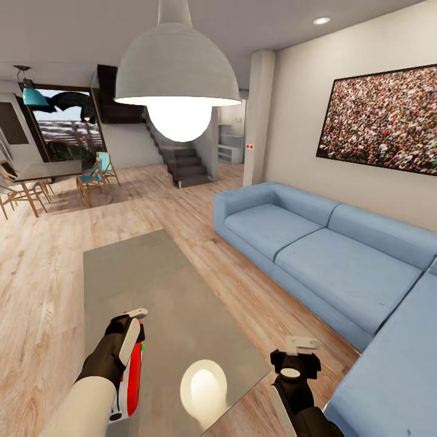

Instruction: Turn on the radio receiver that's on the table in the living room.

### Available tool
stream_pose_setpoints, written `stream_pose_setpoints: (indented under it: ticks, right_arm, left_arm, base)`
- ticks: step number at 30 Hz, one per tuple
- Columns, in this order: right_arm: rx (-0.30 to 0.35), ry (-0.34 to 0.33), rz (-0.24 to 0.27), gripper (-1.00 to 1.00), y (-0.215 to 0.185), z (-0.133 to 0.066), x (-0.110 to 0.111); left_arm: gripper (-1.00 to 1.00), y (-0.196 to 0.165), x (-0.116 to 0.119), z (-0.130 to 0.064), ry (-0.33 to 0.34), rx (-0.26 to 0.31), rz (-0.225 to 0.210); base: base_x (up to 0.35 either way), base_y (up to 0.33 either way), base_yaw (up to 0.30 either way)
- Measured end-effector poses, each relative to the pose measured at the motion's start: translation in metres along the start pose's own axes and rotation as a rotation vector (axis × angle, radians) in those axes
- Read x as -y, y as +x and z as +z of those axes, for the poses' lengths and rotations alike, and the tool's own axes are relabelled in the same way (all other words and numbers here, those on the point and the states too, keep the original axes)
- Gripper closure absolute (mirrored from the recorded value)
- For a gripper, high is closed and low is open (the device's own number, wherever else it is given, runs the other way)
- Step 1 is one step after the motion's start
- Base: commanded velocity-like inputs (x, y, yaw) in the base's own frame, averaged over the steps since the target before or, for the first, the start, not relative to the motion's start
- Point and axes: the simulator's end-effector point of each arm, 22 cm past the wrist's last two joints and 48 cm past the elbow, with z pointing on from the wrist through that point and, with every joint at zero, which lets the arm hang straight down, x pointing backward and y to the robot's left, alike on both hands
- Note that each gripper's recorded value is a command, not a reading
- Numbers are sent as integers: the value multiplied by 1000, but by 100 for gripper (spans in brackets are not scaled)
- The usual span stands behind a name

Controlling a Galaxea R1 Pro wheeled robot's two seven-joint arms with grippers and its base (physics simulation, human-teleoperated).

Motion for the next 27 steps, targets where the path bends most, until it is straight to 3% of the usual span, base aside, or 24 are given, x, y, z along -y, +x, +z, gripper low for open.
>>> stream_pose_setpoints:
  ticks: [19, 27]
  right_arm:
    - [-10, -1, -6, -100, 5, 1, -2]
    - [-12, -1, -8, -100, 6, 1, -2]
  left_arm:
    - [100, 4, 4, 2, 6, -5, 3]
    - [100, 37, 16, 17, 11, -65, 24]
  base:
    - [0, 0, 0]
    - [0, 0, 0]
